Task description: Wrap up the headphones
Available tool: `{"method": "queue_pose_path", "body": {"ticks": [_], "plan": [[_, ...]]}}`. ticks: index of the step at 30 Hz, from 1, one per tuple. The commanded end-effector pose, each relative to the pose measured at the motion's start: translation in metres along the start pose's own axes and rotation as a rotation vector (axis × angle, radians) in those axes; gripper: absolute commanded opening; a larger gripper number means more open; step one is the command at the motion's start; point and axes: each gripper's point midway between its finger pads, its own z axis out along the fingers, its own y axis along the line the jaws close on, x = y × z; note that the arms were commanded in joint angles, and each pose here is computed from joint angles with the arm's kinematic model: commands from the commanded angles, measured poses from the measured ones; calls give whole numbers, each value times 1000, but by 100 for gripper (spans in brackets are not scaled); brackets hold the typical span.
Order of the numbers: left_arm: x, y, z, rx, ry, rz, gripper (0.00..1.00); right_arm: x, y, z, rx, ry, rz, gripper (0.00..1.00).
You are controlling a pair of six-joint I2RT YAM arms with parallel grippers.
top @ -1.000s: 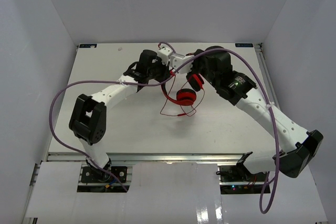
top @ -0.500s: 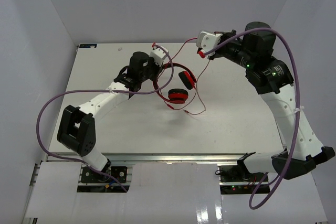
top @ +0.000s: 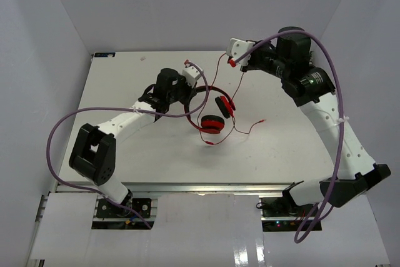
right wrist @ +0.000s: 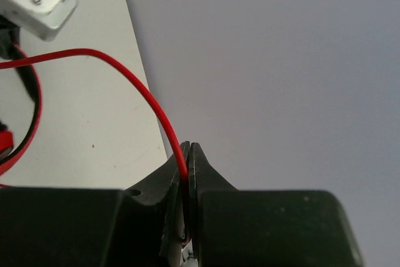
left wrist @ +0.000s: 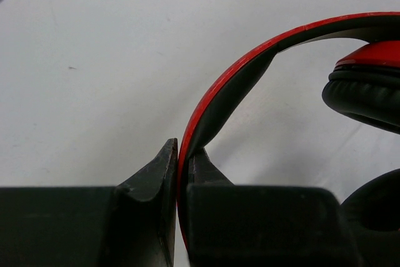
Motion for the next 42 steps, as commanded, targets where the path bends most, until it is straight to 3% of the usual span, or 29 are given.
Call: {"method": "queue_pose_path", "body": {"ticks": [1, 7, 14, 19, 24, 30, 35, 40, 42], "plan": [[-45, -43, -22, 162, -145, -28, 0, 14, -23, 19, 126, 31, 25, 8], [-69, -50, -56, 162, -226, -11, 0, 66, -45, 20, 222, 123, 95, 8], [-86, -45, -97, 107, -278, 22, 0, 59, -42, 10, 182, 91, 116, 8], [-97, -69, -127, 215, -323, -48, 0, 50, -21, 15, 135, 70, 253, 8], [-117, -62, -155, 161, -378, -47, 0, 57, -17, 8, 187, 61, 408, 8], [-89, -56, -144, 124, -282, -34, 0, 25, -49, -17, 247, -91, 460, 8], [-71, -55, -138, 111, -246, -32, 0, 25, -68, -28, 282, -94, 449, 8], [-85, -71, -152, 198, -289, -55, 0, 49, -34, -9, 187, -50, 480, 8], [-102, -71, -164, 195, -332, -67, 0, 73, 0, 4, 141, -8, 531, 8]]}}
